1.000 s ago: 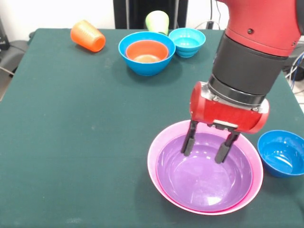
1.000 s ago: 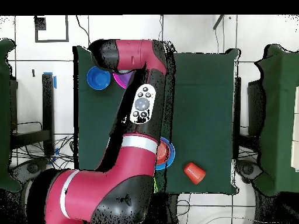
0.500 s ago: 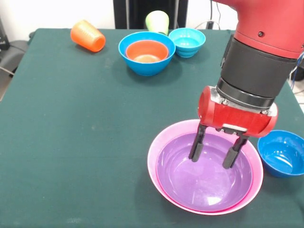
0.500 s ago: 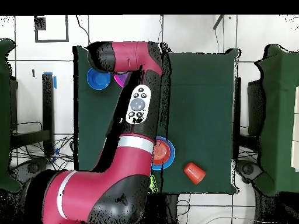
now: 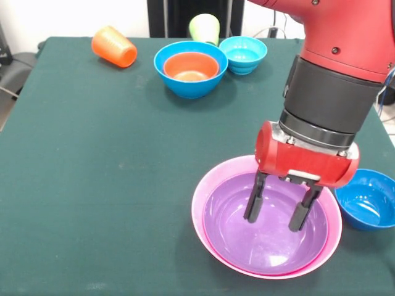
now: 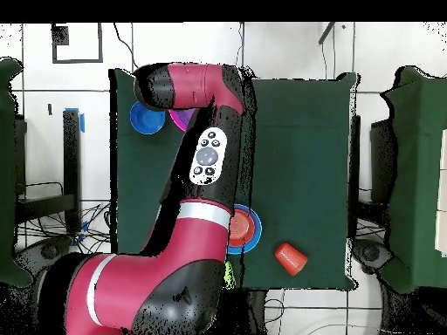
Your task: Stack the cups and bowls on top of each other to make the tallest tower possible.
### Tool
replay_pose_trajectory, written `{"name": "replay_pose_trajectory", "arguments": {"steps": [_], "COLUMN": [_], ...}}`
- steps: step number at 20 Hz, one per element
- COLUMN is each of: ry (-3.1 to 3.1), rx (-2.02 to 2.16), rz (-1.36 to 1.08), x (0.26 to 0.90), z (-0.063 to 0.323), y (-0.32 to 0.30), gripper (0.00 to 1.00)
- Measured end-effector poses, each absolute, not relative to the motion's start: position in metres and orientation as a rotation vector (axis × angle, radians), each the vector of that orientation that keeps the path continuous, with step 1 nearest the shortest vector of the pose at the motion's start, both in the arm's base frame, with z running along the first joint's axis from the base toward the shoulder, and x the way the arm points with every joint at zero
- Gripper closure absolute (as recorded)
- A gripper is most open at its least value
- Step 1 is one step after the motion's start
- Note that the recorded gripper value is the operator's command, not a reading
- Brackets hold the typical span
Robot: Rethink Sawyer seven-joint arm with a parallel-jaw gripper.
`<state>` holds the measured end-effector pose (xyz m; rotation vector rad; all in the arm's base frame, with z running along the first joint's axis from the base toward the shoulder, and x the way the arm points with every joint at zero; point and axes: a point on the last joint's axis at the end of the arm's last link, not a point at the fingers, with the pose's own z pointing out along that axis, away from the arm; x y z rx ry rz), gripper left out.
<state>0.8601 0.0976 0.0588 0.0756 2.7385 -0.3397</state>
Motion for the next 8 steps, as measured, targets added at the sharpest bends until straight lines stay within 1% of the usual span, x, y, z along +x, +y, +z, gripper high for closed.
{"name": "replay_pose_trajectory", "arguments": {"steps": [8], "ry": [2.732], "rx": [0.070], "rz": [-0.344], "x": [0.8565], "z": [0.0534], "y": [0.0975], "gripper": [0.00]}}
